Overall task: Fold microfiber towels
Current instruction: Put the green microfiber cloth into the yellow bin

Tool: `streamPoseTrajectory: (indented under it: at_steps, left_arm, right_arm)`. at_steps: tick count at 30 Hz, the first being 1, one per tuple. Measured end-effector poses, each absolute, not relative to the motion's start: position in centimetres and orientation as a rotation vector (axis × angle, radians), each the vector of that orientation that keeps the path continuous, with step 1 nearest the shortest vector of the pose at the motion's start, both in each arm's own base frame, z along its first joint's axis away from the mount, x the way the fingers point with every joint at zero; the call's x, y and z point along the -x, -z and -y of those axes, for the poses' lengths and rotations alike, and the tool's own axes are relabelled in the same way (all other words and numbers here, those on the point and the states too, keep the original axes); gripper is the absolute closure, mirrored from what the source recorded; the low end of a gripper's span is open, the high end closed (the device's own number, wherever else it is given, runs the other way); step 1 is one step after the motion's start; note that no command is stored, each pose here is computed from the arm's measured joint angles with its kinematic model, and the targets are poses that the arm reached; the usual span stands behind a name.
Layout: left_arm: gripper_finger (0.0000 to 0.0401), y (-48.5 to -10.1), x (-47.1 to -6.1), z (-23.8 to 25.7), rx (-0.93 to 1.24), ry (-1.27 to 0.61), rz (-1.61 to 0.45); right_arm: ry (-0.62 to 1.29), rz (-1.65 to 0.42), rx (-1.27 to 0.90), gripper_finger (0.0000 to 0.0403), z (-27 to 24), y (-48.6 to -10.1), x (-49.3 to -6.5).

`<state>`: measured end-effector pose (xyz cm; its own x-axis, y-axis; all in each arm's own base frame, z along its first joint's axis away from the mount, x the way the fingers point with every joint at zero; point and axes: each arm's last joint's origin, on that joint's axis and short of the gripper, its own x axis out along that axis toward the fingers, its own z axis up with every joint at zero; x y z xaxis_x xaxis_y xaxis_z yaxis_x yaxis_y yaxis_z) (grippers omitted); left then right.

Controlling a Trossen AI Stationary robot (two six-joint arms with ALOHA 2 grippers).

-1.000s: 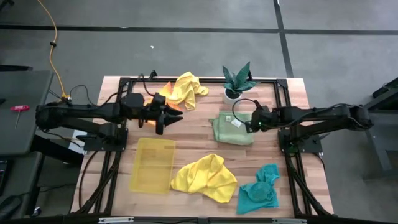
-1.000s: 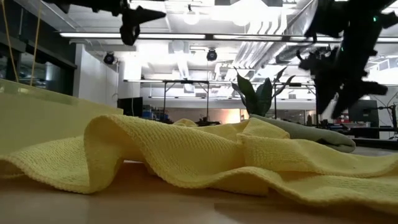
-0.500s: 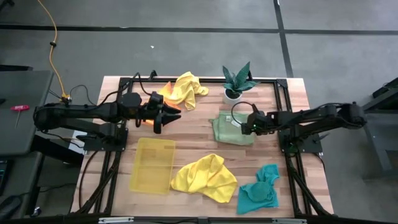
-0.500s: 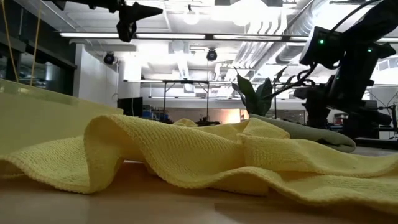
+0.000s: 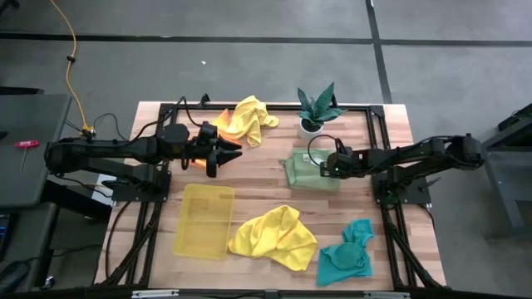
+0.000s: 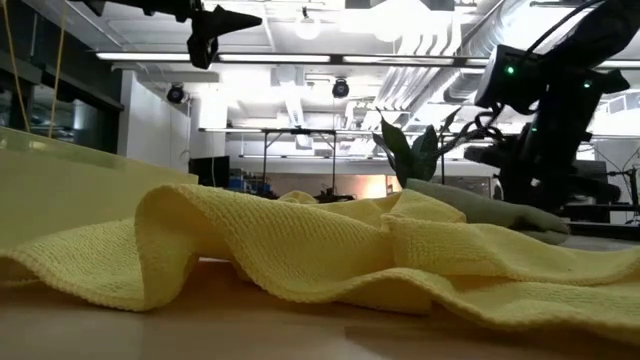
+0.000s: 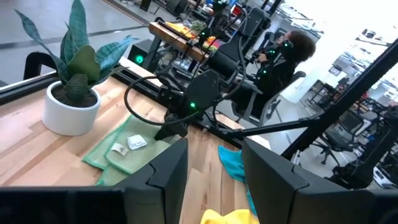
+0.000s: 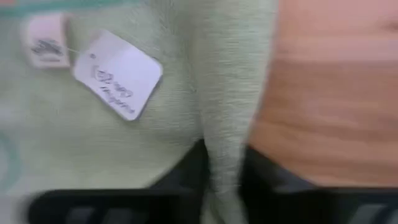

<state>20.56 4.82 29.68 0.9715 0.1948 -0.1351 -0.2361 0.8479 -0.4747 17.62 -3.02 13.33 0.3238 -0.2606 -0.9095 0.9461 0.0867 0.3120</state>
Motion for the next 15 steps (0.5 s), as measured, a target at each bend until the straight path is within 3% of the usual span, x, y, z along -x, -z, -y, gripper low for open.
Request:
streamPoseTrajectory:
  at_steps: [7, 15]
  left_arm:
    - [0.0259, -30.7, -19.2, -4.4, 0.486, -0.185, -0.048]
    - [0.0259, -32.4, -16.0, -3.8, 0.425, -0.216, 0.024]
  right_arm:
    - [0.972, -0.668, -1.145, 0.0398, 3.1, -14.6, -18.6]
    - [0.806, -0.484, -0.943, 0.0401, 3.1, -23.5, -22.2]
